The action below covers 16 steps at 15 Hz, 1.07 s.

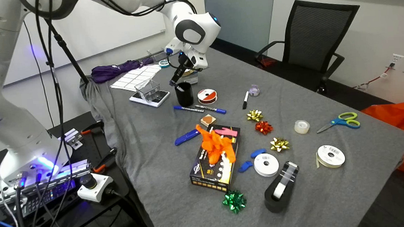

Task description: Move the black cup forward and place the purple marker first then the blue blade cutter

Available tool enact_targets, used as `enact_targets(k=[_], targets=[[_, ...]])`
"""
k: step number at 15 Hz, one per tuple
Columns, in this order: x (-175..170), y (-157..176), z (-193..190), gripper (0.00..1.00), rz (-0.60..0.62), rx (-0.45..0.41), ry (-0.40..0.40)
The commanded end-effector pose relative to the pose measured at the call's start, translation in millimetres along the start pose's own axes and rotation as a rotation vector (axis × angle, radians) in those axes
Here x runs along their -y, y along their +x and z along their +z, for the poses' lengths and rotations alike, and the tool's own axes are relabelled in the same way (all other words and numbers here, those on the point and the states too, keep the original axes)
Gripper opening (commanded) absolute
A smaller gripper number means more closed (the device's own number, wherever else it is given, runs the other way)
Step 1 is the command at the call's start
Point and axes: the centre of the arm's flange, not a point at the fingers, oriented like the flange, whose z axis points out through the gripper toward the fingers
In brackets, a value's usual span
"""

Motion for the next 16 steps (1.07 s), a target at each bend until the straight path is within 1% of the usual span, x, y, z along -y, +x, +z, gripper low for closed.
enact_targets(k=[1, 2, 5, 6, 7, 9, 11, 13, 16], targets=[[-4, 1, -10, 0.7, -0.006, 0.021, 0.004], [-7, -1, -11, 0.76, -0.016, 0.012, 0.002], [-22, -16, -18, 0.98, -0.079, -0.059, -0.001], [-26, -22, -23, 1.0, -0.101, -0.081, -0.005], [-31, -28, -29, 1.0, -0.128, -0.107, -0.009], [-45, -39, -44, 1.0, -0.196, -0.198, -0.029], [-60, -44, -59, 1.0, -0.275, -0.266, -0.047], [-76, -45, -67, 1.0, -0.349, -0.332, -0.061], [-95, -42, -68, 1.0, -0.439, -0.405, -0.087]])
